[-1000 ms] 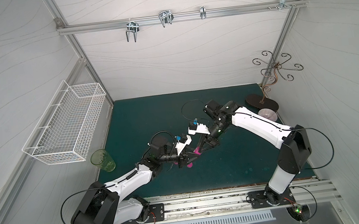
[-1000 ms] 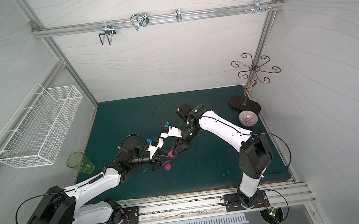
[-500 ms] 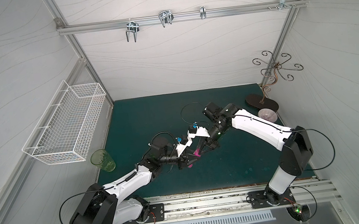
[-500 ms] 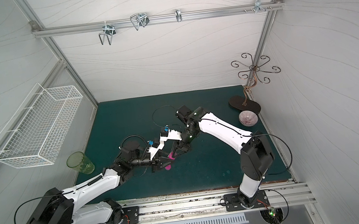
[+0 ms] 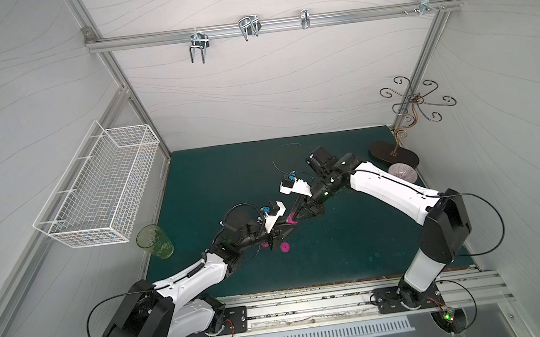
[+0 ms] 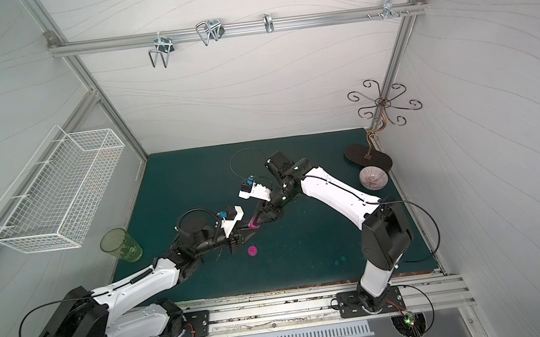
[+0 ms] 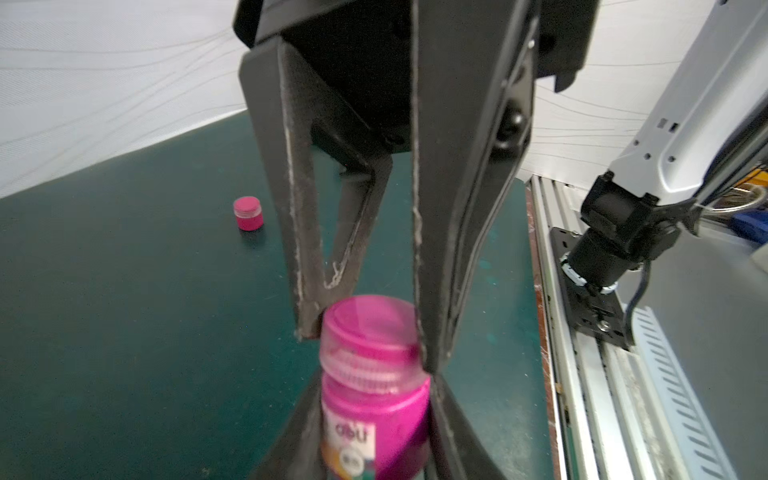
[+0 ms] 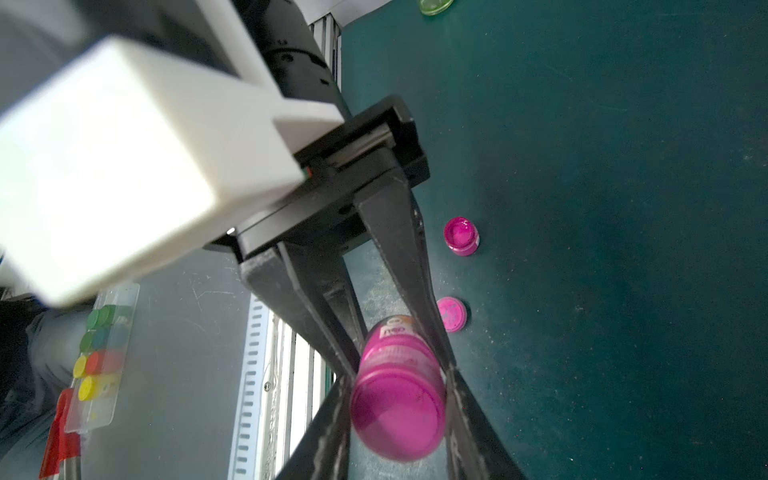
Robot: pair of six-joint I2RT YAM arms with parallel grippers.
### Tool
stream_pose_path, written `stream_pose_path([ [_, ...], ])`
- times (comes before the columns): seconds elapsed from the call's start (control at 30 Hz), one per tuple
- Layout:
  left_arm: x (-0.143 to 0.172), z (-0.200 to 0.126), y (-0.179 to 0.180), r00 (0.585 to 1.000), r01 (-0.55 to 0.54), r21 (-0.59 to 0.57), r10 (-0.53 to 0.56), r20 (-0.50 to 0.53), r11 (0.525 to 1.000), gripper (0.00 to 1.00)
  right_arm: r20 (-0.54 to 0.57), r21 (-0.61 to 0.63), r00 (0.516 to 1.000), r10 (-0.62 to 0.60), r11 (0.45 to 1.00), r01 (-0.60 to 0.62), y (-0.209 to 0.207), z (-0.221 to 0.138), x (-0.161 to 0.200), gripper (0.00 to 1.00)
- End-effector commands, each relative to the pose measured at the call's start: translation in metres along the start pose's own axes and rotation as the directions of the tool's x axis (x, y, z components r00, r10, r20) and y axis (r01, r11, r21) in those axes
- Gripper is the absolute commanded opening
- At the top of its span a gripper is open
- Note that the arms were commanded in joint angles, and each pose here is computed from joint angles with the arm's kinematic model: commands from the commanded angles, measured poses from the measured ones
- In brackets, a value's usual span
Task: Close the paint jar lid
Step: Close the lid on the paint jar.
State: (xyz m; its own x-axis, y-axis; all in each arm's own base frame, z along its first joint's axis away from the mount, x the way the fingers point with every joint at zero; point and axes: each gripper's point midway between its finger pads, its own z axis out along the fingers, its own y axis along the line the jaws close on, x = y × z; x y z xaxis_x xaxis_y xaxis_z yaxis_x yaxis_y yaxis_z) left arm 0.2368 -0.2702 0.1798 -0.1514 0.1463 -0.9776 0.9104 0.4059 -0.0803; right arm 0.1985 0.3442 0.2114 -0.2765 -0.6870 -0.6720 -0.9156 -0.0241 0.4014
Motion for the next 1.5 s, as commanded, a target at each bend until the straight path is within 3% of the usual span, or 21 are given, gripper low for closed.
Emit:
stream_pose_path([
  [0.0,-0.156,-0.042,0.044,0.839,-0.18,-0.395,0.35,0.416,0.901,0.0,-0.104,-0.328,0.955,0.279,0.897,-0.297,0.068,0.024,0.013,0.36],
  [0.33,-0.153,-0.043,0.055,0.844,-0.188,-0.482,0.392,0.367,0.856,0.0,-0.239,-0.206,0.857,0.456,0.839,-0.504,0.049,0.042,0.029,0.3],
  [0.7,-0.148,-0.04,0.061,0.851,-0.194,-0.51,0.403,0.338,0.838,0.0,-0.216,-0.051,0.787,0.579,0.798,-0.601,0.031,0.047,0.021,0.3],
  [0.97,-0.143,-0.039,0.062,0.853,-0.186,-0.517,0.399,0.338,0.835,0.0,-0.227,-0.015,0.753,0.618,0.771,-0.637,0.035,0.052,0.016,0.33],
  [1.17,-0.141,-0.038,0.06,0.854,-0.191,-0.507,0.397,0.336,0.841,0.0,-0.227,-0.029,0.755,0.615,0.771,-0.636,0.036,0.055,0.014,0.4],
  [1.3,-0.129,-0.035,0.061,0.873,-0.172,-0.49,0.363,0.327,0.855,0.0,-0.186,-0.032,0.781,0.596,0.791,-0.611,0.035,0.041,-0.002,0.5],
  [1.47,-0.108,-0.019,0.051,0.892,-0.153,-0.441,0.316,0.324,0.884,0.0,-0.173,-0.009,0.803,0.571,0.814,-0.581,0.036,0.025,-0.014,0.54],
])
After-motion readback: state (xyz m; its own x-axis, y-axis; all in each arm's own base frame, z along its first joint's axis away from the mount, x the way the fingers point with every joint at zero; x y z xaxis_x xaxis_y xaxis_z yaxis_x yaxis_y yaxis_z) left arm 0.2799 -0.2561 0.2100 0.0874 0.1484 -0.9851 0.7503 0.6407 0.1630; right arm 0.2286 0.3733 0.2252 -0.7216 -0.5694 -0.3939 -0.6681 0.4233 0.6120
